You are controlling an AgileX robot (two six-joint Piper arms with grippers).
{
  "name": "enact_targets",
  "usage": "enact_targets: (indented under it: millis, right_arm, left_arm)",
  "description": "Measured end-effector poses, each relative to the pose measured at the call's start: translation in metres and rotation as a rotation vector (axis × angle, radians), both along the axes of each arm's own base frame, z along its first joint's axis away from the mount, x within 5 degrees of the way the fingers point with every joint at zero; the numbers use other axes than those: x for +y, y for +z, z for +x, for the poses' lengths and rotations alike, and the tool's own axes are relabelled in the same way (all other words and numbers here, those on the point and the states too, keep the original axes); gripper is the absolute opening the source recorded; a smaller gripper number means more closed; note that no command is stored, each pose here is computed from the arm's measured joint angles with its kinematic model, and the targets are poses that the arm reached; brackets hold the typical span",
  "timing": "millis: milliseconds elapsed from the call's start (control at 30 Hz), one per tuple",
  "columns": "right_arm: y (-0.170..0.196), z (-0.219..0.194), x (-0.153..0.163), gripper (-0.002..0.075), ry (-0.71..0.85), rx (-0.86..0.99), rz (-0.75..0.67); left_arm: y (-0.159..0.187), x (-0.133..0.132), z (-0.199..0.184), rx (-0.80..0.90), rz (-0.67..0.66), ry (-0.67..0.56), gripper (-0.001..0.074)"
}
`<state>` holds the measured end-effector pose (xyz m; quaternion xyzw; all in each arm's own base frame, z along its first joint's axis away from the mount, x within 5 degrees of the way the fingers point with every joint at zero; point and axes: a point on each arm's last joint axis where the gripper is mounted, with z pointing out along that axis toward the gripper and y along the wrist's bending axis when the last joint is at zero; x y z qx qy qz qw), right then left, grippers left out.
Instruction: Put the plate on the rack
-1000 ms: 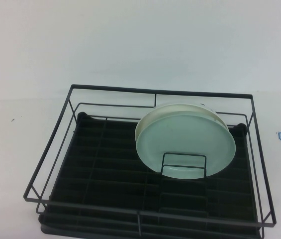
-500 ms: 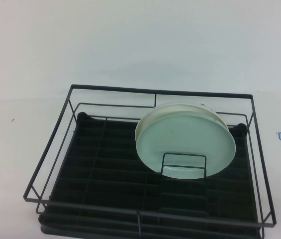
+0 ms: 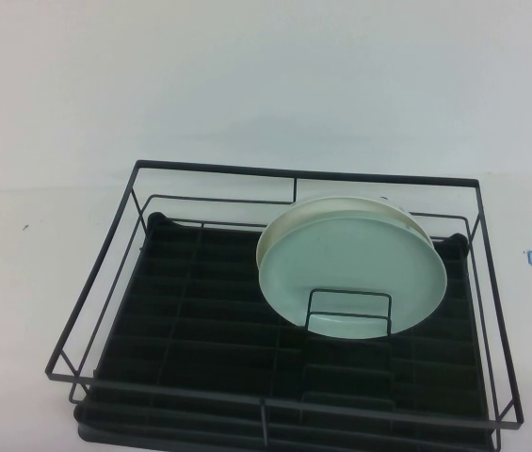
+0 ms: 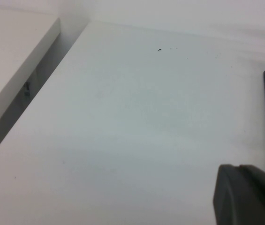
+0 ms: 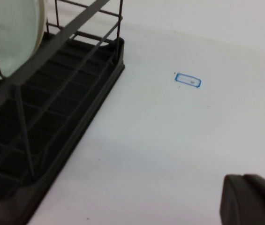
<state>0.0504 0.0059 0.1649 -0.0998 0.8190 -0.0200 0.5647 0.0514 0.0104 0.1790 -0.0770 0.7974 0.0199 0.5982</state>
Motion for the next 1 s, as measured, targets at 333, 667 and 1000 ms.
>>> enact_targets:
  millis: [333,667,1000]
  right_arm:
    - [0.0,0.0,-0.0003,-0.0002,0.019,-0.005,-0.058]
    - [0.0,0.0,-0.0003,-0.0002,0.019,-0.005,-0.058]
    - [0.0,0.0,-0.0003,-0.0002,0.019,-0.005,-0.058]
  left_arm:
    - [0.0,0.0,0.0,0.0,0.0,0.0,0.0]
    - [0.0,0.0,0.0,0.0,0.0,0.0,0.0]
    - [0.0,0.0,0.0,0.0,0.0,0.0,0.0]
